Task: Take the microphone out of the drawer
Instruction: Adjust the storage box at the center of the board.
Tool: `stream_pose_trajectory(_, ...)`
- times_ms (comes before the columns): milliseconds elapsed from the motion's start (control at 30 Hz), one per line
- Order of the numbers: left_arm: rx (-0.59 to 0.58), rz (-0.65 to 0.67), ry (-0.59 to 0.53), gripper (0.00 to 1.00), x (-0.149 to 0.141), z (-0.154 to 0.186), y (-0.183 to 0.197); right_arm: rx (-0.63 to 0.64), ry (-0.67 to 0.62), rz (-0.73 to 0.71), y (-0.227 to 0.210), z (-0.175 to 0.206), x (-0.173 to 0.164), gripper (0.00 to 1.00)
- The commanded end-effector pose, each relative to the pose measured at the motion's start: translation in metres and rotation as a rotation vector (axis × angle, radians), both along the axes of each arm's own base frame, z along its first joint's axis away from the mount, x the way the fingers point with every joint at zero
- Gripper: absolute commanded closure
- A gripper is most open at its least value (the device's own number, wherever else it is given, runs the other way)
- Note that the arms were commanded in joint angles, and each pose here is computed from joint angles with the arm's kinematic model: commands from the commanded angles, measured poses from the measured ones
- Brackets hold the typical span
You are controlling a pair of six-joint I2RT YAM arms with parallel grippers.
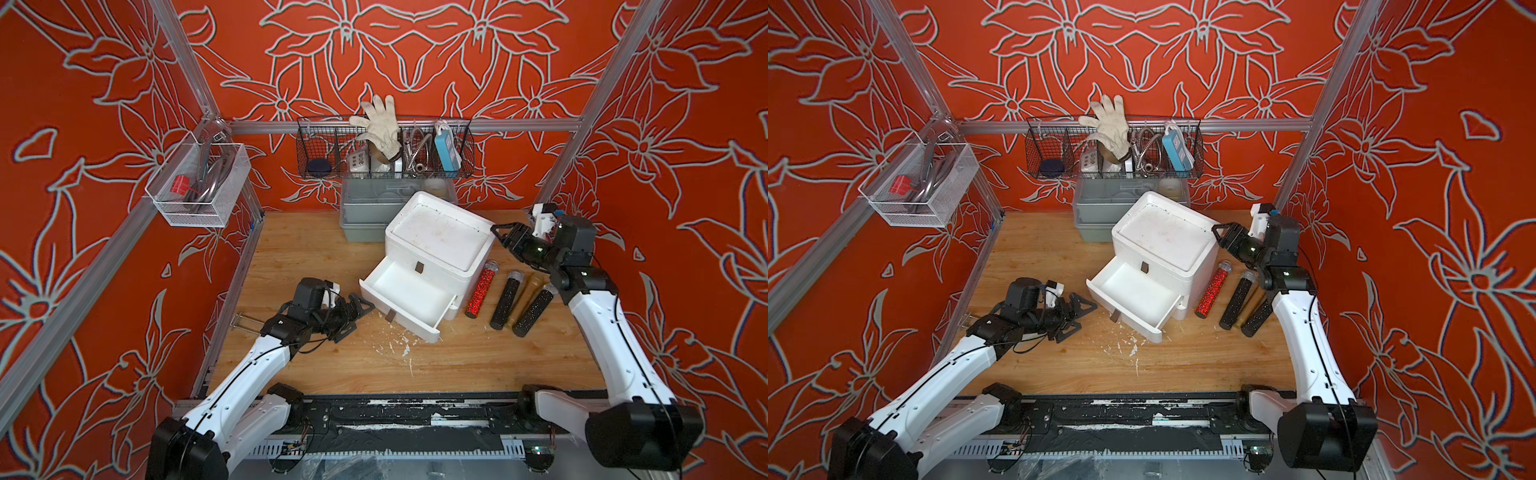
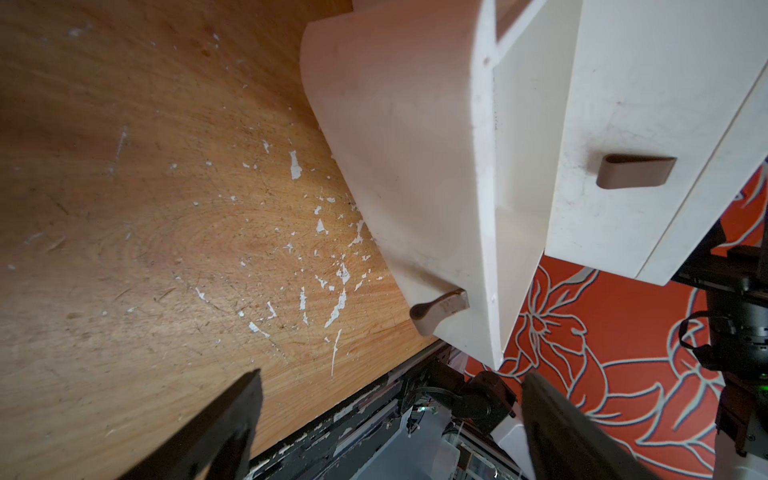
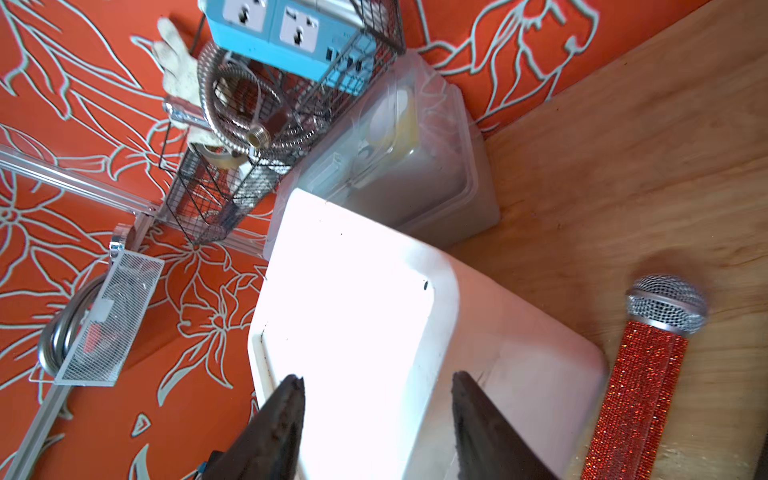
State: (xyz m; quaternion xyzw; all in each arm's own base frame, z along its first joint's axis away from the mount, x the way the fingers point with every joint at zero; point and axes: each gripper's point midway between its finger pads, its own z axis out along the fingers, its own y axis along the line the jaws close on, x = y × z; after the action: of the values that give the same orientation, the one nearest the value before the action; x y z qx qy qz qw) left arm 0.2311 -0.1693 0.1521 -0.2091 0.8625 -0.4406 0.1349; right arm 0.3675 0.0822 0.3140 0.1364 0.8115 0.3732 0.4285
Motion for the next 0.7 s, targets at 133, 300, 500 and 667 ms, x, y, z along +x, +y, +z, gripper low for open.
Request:
stream_pose_trajectory(133, -0.010, -0.006, -0.054, 0.04, 0.010, 0.014, -0.004, -0.063, 0.087, -0.063, -0.003, -0.026, 0.007, 0.38)
stream_pose_trajectory(300, -0.018, -0.012, -0.047, 0.04, 0.014, 0.012, -0.006, -0.087, 0.145, -0.066, 0.001, -0.042, 0.015, 0.52)
stream_pose_trajectory(500, -0.007, -0.021, -0.043, 0.08, 0.012, 0.005, -0.006, -0.115, 0.187, -0.069, 0.007, -0.051, 0.023, 0.61)
stream_pose_trajectory(667, 0.000, -0.018, -0.046, 0.29, 0.010, -0.003, -0.005, -0.170, 0.227, -0.072, 0.006, -0.056, 0.023, 0.63)
